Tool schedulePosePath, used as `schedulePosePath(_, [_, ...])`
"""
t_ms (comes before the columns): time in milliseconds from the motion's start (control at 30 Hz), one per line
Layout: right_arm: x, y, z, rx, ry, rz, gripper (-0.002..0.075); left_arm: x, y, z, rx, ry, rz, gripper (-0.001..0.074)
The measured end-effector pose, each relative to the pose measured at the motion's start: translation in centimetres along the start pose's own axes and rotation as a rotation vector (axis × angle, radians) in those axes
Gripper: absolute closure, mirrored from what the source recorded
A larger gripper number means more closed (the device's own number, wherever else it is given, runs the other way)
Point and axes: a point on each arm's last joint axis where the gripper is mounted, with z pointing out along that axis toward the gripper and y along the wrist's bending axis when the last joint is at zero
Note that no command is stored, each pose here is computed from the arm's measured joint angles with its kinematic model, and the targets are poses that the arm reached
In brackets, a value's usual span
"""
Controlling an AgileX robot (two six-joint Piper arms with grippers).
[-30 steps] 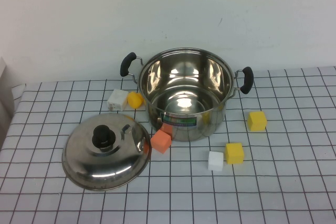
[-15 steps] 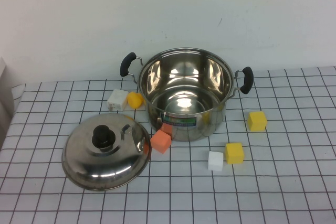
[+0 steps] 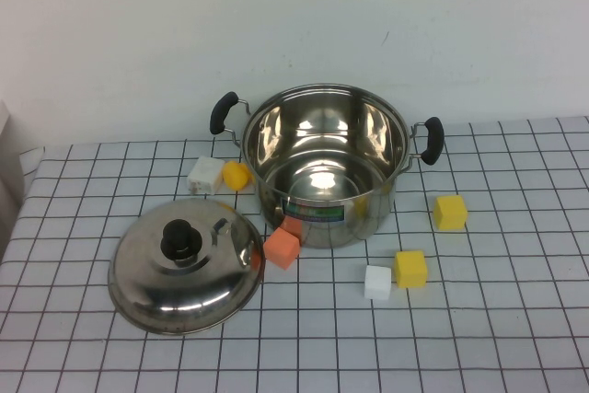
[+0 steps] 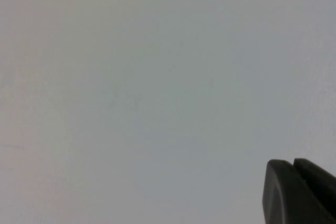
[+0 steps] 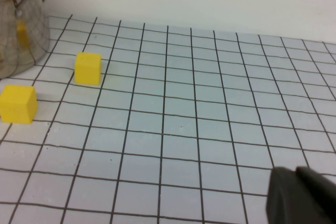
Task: Cover the pot
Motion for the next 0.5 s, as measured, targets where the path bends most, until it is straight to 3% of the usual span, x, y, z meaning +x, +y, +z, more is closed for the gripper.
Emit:
schedulePosePath(133, [0.0, 0.0, 0.0, 0.000, 0.000, 0.000, 0.0717, -1.7, -0.4, 1.1, -0.056, 0.108, -0.058, 0.0736])
schedulePosePath(333, [0.0, 0.0, 0.0, 0.000, 0.000, 0.000, 0.0717, -8.3, -2.7, 4.8, -0.031, 0.179, 0.054, 0.0736])
schedulePosePath(500, [0.0, 0.0, 0.0, 0.000, 0.000, 0.000, 0.0717, -9.7, -3.2, 8.3, -0.037, 0.200, 0.086, 0.0736])
